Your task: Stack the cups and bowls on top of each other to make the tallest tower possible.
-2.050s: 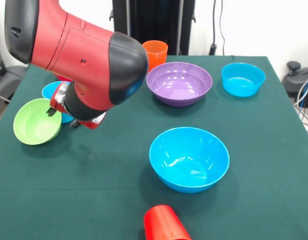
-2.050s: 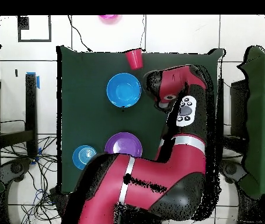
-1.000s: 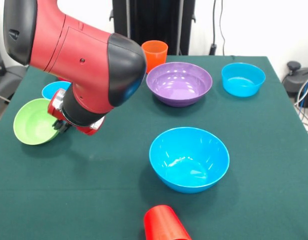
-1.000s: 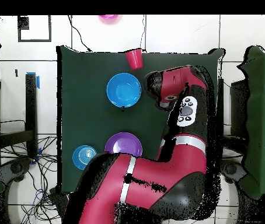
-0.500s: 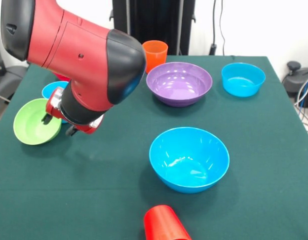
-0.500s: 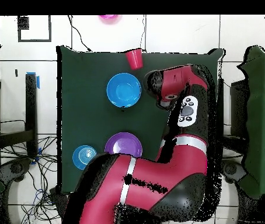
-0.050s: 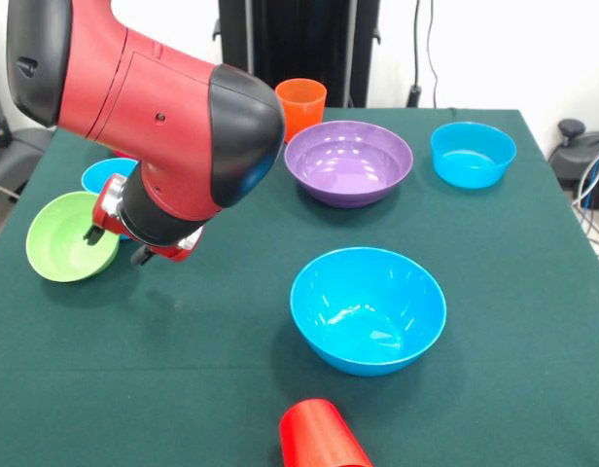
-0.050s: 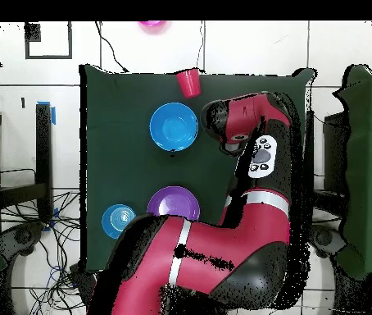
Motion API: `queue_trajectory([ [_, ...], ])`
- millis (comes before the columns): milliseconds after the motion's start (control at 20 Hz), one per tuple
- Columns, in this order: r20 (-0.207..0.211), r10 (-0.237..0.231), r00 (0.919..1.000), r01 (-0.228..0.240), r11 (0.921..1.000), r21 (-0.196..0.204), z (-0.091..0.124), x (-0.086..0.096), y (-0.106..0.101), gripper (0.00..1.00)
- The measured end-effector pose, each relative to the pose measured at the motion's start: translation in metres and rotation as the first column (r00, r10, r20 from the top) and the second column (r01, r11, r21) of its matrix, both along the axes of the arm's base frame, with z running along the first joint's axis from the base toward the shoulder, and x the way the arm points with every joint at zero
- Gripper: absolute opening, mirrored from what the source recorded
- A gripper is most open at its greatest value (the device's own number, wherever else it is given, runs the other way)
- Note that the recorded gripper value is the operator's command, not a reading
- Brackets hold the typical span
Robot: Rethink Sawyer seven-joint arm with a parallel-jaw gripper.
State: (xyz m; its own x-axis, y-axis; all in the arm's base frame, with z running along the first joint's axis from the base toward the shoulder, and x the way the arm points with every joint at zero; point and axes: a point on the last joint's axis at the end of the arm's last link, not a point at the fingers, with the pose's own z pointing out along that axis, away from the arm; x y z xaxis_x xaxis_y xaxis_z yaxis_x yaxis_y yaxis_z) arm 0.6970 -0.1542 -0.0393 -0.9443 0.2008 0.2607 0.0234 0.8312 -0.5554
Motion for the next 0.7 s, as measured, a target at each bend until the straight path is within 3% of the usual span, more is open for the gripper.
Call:
queue_trajectory([
  [700,-0.032,0.025,0.9992,-0.025,0.9997,-0.001,-0.025,-0.013,0.000,1.00],
])
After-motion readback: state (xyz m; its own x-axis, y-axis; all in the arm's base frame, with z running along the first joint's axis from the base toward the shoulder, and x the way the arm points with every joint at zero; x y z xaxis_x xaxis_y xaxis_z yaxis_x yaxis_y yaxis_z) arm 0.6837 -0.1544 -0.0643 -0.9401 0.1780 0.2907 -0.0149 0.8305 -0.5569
